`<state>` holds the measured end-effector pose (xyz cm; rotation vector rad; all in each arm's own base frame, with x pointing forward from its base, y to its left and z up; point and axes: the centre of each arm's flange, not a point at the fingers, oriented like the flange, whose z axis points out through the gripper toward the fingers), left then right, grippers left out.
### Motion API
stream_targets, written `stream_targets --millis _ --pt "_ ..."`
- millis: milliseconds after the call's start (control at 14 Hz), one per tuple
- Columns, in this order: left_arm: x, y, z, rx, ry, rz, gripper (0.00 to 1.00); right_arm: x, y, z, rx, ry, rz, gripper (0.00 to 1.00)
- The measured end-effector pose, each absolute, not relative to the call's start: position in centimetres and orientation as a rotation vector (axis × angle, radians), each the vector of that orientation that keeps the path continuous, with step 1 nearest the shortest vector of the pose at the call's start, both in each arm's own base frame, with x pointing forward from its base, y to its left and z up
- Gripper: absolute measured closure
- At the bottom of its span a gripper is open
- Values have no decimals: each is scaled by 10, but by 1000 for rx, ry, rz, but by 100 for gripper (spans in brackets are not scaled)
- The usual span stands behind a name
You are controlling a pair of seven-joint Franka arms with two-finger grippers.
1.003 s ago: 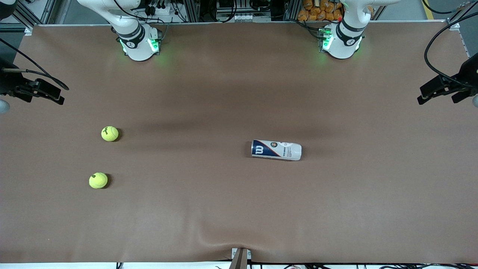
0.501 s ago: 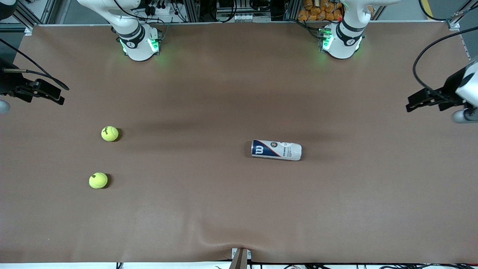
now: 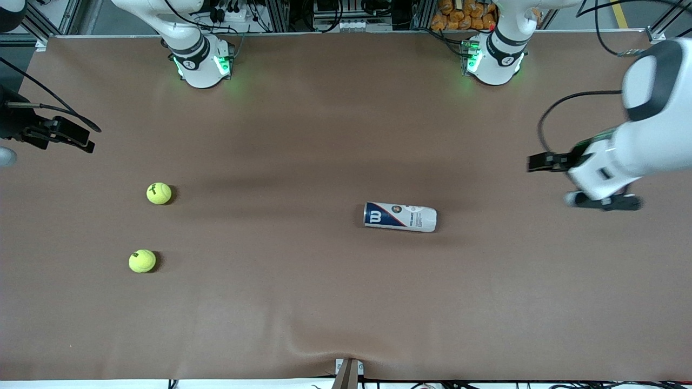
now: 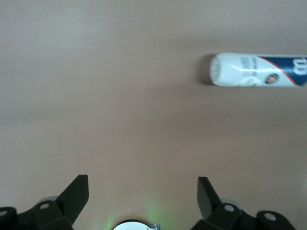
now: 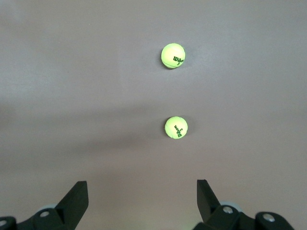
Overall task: Insert tennis ball vertically with right arm
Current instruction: 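Lower the left gripper onto the can while the right gripper reaches a ball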
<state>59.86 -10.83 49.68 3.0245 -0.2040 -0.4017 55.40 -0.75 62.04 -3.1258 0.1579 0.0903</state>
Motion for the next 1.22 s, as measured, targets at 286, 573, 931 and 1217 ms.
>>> stream_targets --millis 286,573,931,1217 --pt "613 -141 475 2918 -652 -370 0 556 -8 614 -3125 158 109 0" --pt "622 -172 445 2684 -1206 -289 0 568 -8 587 -3125 158 84 0" --pt "632 -250 376 2329 -1706 -127 0 587 -8 547 -3122 159 111 0" --pt "628 -303 335 2061 -2026 -30 0 596 -9 531 -3120 160 124 0"
